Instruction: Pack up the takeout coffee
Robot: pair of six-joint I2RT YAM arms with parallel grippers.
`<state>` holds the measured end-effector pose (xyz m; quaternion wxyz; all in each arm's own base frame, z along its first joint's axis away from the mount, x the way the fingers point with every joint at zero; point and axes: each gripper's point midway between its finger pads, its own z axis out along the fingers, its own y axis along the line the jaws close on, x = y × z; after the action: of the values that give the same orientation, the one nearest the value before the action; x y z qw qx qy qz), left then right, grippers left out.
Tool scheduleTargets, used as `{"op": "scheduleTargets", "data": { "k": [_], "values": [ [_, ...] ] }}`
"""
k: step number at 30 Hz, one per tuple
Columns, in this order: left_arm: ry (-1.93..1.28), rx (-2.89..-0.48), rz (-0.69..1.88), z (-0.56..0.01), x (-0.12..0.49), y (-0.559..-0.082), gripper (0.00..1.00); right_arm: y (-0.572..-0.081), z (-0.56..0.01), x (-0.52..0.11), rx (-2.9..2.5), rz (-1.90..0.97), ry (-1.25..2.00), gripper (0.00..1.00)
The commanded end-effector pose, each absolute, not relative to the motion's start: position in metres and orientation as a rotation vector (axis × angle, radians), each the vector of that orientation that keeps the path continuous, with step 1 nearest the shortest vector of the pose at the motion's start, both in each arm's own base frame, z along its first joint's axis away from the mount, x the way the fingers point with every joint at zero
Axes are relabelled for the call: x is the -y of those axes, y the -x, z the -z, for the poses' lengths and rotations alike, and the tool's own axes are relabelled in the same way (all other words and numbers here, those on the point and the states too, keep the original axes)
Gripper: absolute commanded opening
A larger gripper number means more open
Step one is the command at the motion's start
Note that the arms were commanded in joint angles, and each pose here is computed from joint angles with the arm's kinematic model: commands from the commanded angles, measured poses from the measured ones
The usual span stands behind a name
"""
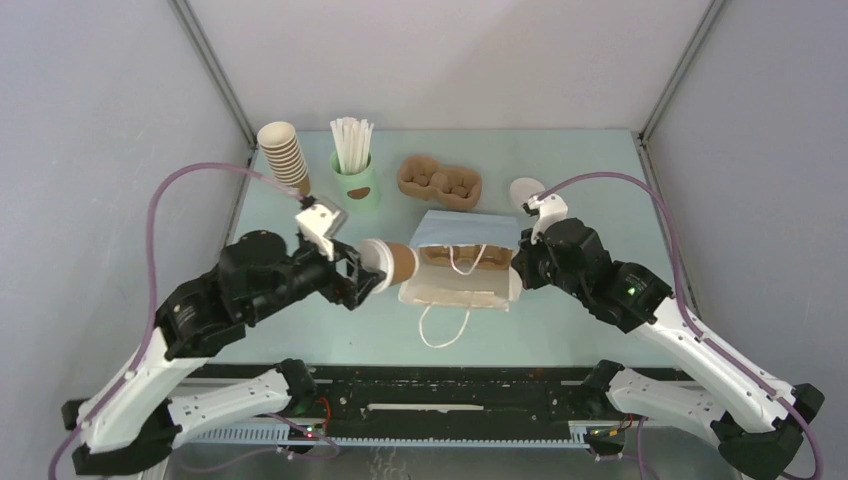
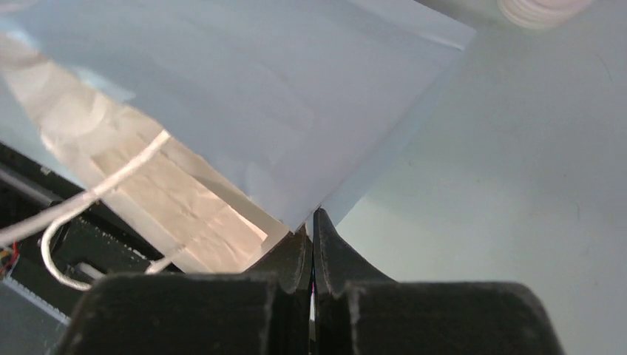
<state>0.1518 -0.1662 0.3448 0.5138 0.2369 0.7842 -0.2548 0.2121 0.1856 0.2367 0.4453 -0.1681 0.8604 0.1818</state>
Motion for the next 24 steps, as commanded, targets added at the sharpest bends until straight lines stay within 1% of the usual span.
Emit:
{"op": "scheduleTargets", "data": {
  "k": [1, 9, 16, 24],
  "values": [
    [-0.696, -1.810, 0.631, -0.362, 0.201, -0.149, 0.51, -0.215, -0.247, -0.157, -2.163, -0.351, 0.205, 0.00],
    [-0.931, -1.725, 0.612, -0.352, 0.255, -0.145, 0.51, -0.210, -0.253, -0.154, -2.151, -0.345, 0.273, 0.00],
    [-1.121, -1.661, 0.467, -0.335, 0.274, -0.151, 0.49, -0.209, -0.256, -0.158, -2.137, -0.374, 0.327, 0.00],
    [-1.293, -1.607, 0.372, -0.312, 0.298, -0.142, 0.47, -0.212, -0.260, -0.168, -2.121, -0.413, 0.394, 0.00]
  ]
}}
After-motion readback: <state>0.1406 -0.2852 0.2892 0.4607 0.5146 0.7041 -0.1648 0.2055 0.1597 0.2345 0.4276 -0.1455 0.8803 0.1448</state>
